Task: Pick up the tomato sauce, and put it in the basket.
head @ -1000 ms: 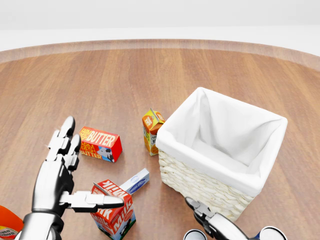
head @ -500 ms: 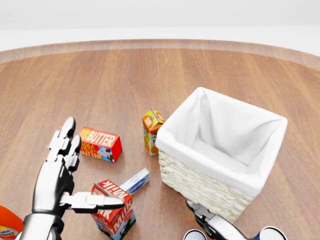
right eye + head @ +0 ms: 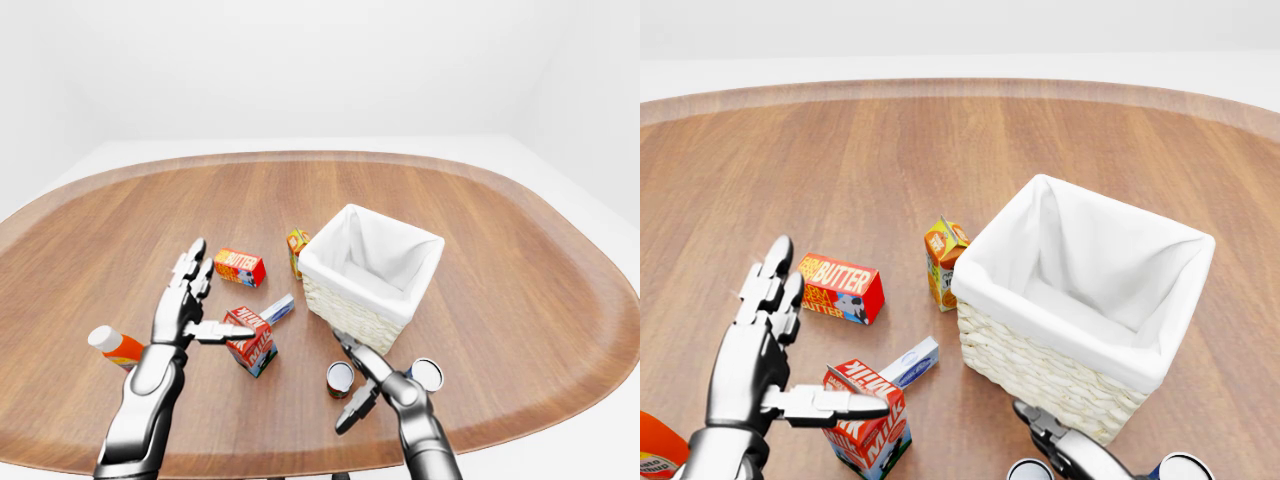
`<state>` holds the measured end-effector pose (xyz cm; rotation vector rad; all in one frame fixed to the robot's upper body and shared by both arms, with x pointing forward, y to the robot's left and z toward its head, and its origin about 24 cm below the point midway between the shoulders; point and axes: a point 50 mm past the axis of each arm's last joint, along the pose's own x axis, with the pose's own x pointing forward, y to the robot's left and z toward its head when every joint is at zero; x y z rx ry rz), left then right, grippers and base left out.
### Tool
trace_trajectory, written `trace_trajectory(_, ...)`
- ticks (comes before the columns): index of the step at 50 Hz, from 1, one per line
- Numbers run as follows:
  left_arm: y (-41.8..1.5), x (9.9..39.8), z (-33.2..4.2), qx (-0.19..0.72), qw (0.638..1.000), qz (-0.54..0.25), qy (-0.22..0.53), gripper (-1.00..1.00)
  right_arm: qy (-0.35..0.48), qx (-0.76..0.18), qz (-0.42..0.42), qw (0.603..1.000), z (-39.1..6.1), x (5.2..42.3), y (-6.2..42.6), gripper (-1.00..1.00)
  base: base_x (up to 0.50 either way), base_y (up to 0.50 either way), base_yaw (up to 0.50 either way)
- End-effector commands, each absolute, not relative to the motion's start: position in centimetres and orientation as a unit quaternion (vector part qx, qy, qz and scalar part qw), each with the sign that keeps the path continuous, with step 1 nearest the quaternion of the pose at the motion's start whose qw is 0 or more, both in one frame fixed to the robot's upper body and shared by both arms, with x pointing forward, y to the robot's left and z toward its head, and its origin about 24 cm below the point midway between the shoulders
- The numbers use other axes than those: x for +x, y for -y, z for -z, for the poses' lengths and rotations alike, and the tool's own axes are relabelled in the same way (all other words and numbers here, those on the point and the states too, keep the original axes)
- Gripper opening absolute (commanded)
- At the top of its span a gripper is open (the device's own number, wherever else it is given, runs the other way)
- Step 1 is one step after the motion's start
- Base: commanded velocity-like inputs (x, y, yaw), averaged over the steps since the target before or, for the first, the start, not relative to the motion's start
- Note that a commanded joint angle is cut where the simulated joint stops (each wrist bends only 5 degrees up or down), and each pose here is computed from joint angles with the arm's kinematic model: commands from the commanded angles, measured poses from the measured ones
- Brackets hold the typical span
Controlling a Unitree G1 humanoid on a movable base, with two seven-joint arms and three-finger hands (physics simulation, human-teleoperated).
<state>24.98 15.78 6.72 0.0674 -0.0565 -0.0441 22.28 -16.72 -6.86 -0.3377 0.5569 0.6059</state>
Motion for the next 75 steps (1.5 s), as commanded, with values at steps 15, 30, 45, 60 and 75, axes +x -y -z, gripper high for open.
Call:
trace_trajectory(15,-15.8,25.0,-6.5,0.034,0.999,0.022,0.023,0.95,-0.278,-0.16,-0.288,0.902,7.2,22.6,16.8,-1.0,0.0,0.0,0.0)
trace_trajectory(30,-15.7,24.9,-6.7,0.034,0.999,0.023,0.028,0.95,-0.281,-0.159,-0.289,0.901,7.3,22.6,16.8,-1.0,0.0,0.0,0.0)
trace_trajectory(45,-15.7,24.9,-6.4,0.034,0.999,0.024,0.022,0.95,-0.263,-0.159,-0.29,0.906,6.6,22.6,16.6,-1.0,0.0,0.0,0.0)
trace_trajectory(60,-15.7,24.9,-6.4,0.035,0.999,0.024,0.021,0.95,-0.158,-0.167,-0.306,0.924,2.3,22.2,15.4,-1.0,0.0,0.0,0.0)
trace_trajectory(75,-15.6,24.8,-6.4,0.035,0.999,0.024,0.022,0.95,-0.027,-0.178,-0.319,0.931,-4.6,20.9,13.9,-1.0,0.0,0.0,0.0)
